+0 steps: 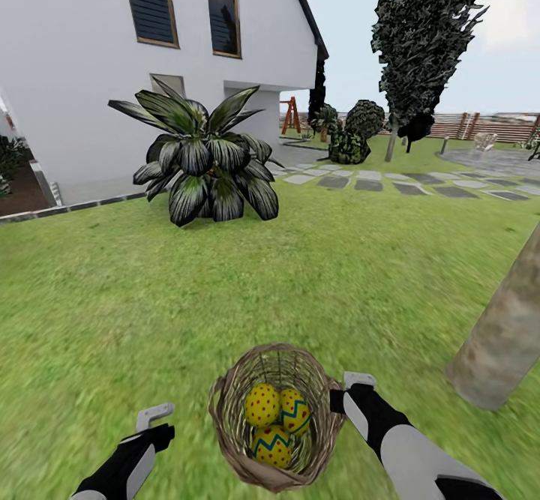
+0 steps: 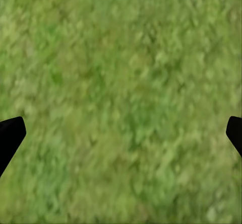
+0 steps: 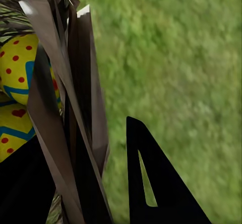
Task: Take the three Easter eggs out of the wicker basket on the lawn in the garden, then place them on the lawn next to a single tree (choose any tree) so that all three eggs are next to the same tree and none are left in the basket.
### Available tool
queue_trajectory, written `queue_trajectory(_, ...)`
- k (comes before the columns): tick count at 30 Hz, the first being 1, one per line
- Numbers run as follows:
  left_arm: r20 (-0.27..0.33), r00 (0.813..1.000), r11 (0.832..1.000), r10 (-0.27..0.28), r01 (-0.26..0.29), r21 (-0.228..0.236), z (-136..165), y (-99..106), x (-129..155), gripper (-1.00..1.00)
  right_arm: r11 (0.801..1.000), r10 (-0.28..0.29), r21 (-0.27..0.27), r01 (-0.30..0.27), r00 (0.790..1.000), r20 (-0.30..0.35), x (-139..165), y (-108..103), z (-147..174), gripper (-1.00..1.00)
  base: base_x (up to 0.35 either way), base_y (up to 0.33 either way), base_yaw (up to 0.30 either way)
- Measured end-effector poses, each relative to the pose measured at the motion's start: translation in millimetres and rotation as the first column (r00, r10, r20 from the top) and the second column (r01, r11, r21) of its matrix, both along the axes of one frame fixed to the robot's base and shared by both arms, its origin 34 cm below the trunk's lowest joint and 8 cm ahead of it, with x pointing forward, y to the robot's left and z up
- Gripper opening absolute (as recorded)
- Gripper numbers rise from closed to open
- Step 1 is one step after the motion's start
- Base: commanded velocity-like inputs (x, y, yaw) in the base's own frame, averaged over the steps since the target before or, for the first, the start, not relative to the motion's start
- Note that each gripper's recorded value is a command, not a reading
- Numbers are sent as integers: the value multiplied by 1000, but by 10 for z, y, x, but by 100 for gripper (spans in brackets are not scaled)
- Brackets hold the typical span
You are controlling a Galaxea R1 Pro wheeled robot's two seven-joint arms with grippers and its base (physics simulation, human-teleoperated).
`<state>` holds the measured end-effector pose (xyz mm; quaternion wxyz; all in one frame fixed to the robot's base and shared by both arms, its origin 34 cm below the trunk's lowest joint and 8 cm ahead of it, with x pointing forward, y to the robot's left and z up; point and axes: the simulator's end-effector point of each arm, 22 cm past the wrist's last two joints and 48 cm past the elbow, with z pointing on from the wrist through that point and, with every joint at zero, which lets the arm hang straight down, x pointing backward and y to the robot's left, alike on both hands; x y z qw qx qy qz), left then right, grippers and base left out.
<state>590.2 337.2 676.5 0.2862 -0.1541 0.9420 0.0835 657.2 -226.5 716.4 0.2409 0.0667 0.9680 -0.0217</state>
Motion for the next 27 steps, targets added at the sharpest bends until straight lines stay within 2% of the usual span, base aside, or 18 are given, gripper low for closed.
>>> queue_trajectory(27, 1, 1000, 1000, 2, -2, 1, -347, 4, 45, 100, 1000, -1, -1, 1, 1000, 1, 42, -6, -350, -100, 0, 0, 0)
